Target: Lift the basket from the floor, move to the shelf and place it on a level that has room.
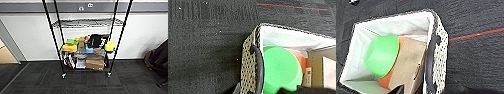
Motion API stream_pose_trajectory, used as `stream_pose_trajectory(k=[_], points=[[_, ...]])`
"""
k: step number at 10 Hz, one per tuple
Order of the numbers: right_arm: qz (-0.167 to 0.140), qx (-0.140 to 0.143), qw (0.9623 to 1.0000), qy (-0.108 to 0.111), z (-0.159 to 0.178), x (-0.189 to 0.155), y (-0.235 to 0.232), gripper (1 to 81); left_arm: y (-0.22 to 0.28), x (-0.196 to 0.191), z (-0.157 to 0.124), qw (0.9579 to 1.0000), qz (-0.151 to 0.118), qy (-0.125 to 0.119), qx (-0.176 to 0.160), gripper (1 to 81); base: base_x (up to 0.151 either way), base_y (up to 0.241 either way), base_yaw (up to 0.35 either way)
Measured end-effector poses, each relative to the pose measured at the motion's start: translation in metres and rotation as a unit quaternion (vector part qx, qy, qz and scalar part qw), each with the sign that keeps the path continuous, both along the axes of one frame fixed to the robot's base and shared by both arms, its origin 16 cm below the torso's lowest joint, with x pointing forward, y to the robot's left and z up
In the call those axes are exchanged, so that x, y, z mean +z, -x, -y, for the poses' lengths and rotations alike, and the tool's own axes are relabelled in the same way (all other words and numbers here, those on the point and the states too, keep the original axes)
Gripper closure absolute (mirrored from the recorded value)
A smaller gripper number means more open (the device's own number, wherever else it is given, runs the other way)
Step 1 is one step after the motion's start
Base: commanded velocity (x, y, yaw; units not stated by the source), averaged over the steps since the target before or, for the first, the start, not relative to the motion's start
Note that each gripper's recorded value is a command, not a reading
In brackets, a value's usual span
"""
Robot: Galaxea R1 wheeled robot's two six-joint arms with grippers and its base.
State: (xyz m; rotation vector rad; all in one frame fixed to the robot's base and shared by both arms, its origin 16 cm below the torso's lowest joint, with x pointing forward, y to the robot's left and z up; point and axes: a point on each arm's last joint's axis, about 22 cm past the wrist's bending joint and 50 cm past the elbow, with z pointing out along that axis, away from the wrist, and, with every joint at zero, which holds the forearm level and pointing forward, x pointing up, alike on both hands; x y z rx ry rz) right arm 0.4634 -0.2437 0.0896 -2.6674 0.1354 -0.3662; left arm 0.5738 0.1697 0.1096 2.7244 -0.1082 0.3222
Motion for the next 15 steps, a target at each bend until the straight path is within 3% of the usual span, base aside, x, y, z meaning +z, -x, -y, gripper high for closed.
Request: stream_pose_trajectory(k=[5, 9, 15], points=[[-0.021, 0.004, 0.9997, -0.011, -0.018, -0.055, -0.004, 1.0, 0.003, -0.058, 0.015, 0.9999, -0.014, 0.008, -0.001, 1.0, 0.0, 0.0, 0.0], [0.007, -0.004, 0.9998, -0.019, -0.027, -0.078, -0.033, 1.0, -0.011, -0.081, 0.02, 0.9999, 0.009, 0.012, 0.001, 1.0, 0.0, 0.0, 0.0], [0.011, -0.042, 0.9981, -0.044, -0.042, -0.069, -0.069, 1.0, -0.007, -0.089, 0.02, 0.9991, -0.007, 0.022, 0.035, 1.0, 0.0, 0.0, 0.0]])
